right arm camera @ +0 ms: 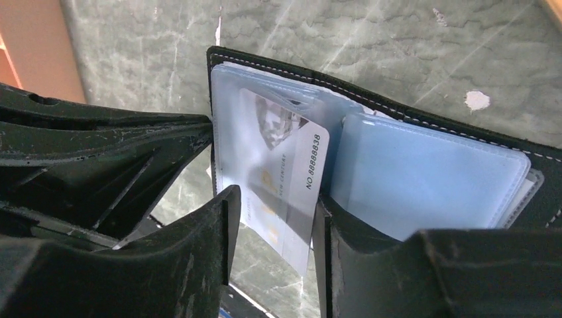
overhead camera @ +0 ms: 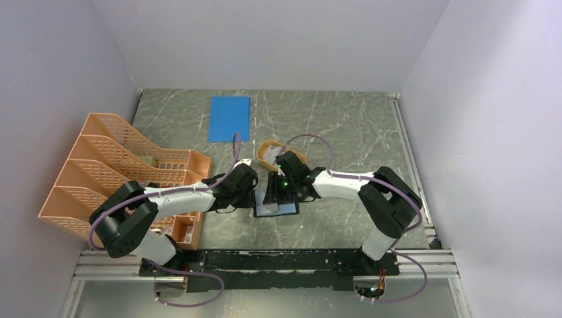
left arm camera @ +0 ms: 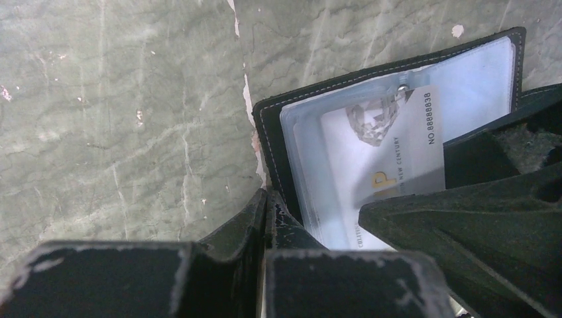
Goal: Put the credit cards into the card holder
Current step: Insert the credit card into the card holder.
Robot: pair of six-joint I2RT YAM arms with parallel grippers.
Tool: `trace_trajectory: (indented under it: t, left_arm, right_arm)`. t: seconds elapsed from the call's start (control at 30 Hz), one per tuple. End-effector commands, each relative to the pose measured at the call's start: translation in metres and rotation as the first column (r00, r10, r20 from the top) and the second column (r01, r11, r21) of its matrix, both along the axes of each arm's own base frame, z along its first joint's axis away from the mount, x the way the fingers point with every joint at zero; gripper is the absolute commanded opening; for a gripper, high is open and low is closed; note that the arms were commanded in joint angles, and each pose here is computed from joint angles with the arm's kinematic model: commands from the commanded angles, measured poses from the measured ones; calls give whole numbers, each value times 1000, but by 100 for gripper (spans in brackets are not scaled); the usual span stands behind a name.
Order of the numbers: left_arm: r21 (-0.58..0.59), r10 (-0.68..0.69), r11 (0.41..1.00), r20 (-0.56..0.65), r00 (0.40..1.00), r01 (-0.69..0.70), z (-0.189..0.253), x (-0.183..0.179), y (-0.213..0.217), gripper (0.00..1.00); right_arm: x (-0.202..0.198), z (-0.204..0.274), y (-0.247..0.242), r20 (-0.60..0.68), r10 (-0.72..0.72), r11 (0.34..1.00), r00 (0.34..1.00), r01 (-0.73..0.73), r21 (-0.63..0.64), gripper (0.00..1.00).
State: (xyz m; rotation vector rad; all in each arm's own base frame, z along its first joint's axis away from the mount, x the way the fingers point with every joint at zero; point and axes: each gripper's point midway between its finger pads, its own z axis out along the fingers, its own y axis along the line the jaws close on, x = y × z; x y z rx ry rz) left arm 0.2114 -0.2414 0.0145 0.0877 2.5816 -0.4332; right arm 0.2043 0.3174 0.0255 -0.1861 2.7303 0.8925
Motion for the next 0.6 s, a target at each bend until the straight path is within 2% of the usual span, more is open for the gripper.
trace_trajectory:
  t: [0.0,0.2,0.57]
  left_arm:
    - [1,-15,1000,-39,999,15,-9,-11,3,5]
    - [4,-6,1000,-34,999,6,-8,-11,5,5]
    - [-10,-22,1000,-38,999,22,-7,-11,0,5]
  right_arm:
    - [13,-4,-20,88,-23,987,996,37,-154,48]
    - [22,15,-24,149,-27,983,988,53,-173,52]
    - [8,0,-12,81,1,994,997,8,-110,49]
